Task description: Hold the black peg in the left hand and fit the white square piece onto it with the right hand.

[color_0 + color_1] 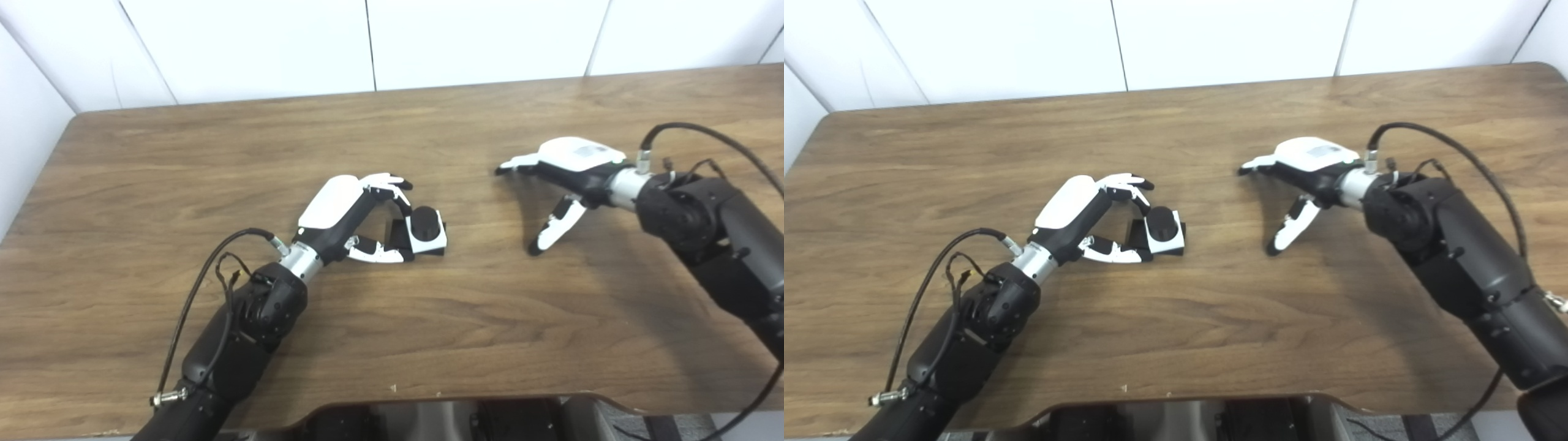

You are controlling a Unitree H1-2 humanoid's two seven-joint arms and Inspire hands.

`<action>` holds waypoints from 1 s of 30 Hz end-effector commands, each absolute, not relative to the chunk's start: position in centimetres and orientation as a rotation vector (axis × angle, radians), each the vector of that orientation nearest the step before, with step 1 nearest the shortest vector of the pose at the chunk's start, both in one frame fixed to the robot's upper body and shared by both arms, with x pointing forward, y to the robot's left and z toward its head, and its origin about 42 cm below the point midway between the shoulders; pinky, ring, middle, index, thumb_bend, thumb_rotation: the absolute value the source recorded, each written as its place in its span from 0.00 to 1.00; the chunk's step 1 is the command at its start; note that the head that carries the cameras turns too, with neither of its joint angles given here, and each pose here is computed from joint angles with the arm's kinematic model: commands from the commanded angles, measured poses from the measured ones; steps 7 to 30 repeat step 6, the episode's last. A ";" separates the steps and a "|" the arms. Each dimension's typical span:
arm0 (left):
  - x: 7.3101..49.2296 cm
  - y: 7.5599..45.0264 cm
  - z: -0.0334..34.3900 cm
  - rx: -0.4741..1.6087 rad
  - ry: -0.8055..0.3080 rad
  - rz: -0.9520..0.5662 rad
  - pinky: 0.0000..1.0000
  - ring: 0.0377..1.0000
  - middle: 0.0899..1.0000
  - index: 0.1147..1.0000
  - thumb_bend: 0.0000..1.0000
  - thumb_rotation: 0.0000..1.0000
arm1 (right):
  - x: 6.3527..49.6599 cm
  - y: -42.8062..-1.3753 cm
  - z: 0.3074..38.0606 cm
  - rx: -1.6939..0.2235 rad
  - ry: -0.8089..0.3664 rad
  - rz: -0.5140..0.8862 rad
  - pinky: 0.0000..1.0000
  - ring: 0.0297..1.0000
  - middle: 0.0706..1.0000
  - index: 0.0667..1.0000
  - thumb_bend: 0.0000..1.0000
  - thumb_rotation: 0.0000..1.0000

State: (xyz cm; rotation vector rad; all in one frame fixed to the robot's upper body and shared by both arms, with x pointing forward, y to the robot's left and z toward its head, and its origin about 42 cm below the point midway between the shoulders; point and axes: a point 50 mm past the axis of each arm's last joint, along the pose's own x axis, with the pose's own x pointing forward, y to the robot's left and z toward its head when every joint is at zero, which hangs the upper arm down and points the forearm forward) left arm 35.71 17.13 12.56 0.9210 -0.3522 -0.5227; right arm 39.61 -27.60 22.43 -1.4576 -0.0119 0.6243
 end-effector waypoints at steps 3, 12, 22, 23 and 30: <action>35.8 18.8 11.1 1.019 -0.261 -0.549 0.76 0.86 0.80 0.42 0.52 0.07 | 40.3 -29.1 24.9 -1.494 -0.047 0.533 0.84 0.91 0.91 0.87 0.90 0.27; 35.8 18.8 11.0 1.017 -0.259 -0.548 0.76 0.87 0.81 0.42 0.52 0.07 | 40.2 -29.3 25.5 -1.456 -0.069 0.489 0.83 0.90 0.89 0.86 0.91 0.26; 35.8 18.8 11.0 1.017 -0.259 -0.548 0.76 0.87 0.81 0.42 0.52 0.07 | 40.2 -29.3 25.5 -1.456 -0.069 0.489 0.83 0.90 0.89 0.86 0.91 0.26; 35.8 18.8 11.0 1.017 -0.259 -0.548 0.76 0.87 0.81 0.42 0.52 0.07 | 40.2 -29.3 25.5 -1.456 -0.069 0.489 0.83 0.90 0.89 0.86 0.91 0.26; 35.8 18.8 11.0 1.017 -0.259 -0.548 0.76 0.87 0.81 0.42 0.52 0.07 | 40.2 -29.3 25.5 -1.456 -0.069 0.489 0.83 0.90 0.89 0.86 0.91 0.26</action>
